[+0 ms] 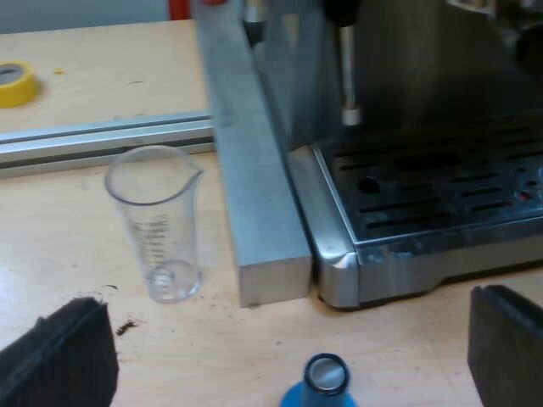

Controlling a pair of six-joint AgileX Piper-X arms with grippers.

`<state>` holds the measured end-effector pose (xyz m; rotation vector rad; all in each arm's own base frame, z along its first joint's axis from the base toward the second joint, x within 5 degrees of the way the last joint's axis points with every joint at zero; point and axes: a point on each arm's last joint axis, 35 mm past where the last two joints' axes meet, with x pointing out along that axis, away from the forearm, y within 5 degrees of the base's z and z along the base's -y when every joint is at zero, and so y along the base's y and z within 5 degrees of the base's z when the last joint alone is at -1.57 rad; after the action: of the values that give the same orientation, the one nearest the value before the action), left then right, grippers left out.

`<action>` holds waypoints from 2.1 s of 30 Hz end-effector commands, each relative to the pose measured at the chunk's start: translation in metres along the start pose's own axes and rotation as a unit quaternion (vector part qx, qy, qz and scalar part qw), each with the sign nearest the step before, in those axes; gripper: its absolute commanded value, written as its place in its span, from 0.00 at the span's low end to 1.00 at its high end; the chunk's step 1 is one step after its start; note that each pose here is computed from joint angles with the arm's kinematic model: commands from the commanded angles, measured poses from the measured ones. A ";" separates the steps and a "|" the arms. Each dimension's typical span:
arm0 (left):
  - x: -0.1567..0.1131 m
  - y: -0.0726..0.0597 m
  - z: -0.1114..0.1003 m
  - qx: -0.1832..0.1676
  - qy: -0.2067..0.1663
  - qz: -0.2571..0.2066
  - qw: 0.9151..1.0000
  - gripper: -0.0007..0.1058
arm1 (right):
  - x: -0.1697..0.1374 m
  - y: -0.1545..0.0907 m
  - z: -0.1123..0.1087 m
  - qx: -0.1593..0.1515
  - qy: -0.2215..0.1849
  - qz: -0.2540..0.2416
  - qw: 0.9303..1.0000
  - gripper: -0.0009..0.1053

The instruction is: Place mug into machine

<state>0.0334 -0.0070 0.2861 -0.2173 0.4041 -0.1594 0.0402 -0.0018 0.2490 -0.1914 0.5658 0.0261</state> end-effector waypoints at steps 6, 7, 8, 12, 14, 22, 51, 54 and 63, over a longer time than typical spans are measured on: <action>-0.003 -0.008 0.005 -0.019 0.009 -0.083 0.996 0.80 | -0.015 -0.001 0.021 -0.001 -0.028 0.043 0.999 0.58; -0.003 -0.008 0.006 -0.017 0.009 -0.091 0.996 0.80 | -0.014 -0.001 0.023 -0.003 -0.024 0.049 0.999 0.58; -0.004 -0.010 0.006 -0.012 0.011 -0.110 0.994 0.80 | -0.015 -0.001 0.026 -0.007 -0.022 0.056 0.998 0.58; -0.005 -0.014 0.007 0.007 0.021 -0.173 0.985 0.80 | -0.012 0.002 0.036 -0.021 -0.015 0.105 0.994 0.58; -0.005 -0.015 0.007 0.013 0.022 -0.185 0.982 0.80 | -0.006 0.004 0.039 -0.028 -0.001 0.131 0.991 0.58; 0.010 -0.028 0.002 0.086 0.009 -0.343 0.935 0.80 | 0.012 0.009 0.051 -0.052 0.010 0.168 0.984 0.58; 0.051 -0.026 -0.032 0.088 0.014 -0.364 0.927 0.80 | 0.119 0.036 -0.025 -0.094 -0.115 0.122 0.981 0.67; 0.051 -0.026 -0.032 0.088 0.014 -0.364 0.927 0.80 | 0.124 0.039 -0.026 -0.098 -0.118 0.121 0.981 0.67; 0.051 -0.026 -0.032 0.087 0.015 -0.364 0.927 0.80 | 0.154 0.050 -0.022 -0.057 -0.128 0.075 0.987 0.67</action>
<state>0.0638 -0.0469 0.2418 -0.1838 0.3365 -0.9155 0.1465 0.0380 0.1335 -0.2776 0.4116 0.2710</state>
